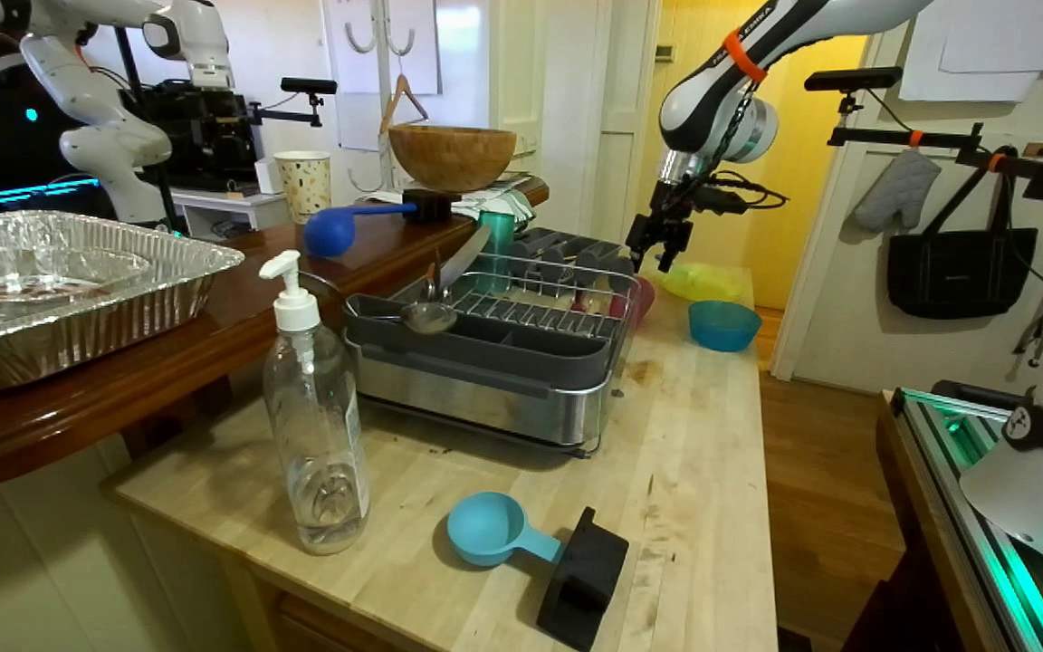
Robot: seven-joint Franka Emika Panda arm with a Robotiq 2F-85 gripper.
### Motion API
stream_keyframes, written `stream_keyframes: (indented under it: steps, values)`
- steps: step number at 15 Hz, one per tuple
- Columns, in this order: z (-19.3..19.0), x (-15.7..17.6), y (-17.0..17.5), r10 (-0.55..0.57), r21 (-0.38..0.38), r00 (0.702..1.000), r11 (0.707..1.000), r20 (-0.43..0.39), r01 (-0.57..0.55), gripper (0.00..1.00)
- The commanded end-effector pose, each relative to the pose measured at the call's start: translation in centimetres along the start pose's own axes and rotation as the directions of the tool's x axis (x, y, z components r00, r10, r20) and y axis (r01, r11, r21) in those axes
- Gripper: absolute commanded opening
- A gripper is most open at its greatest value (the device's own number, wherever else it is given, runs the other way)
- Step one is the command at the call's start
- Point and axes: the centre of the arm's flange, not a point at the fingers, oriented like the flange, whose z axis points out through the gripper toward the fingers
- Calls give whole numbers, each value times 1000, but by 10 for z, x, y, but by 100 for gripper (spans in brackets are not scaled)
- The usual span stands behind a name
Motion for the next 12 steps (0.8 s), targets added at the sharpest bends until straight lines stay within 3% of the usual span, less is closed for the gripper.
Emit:
stream_keyframes:
  steps: [1, 7, 12]
  values:
    - [10, 6, 8, 10, 106, 998, 994, 66, -17, 100]
    - [27, 10, 8, 93, 242, 995, 965, 44, -101, 100]
    - [44, 21, 3, 164, 380, 986, 910, 40, -166, 100]
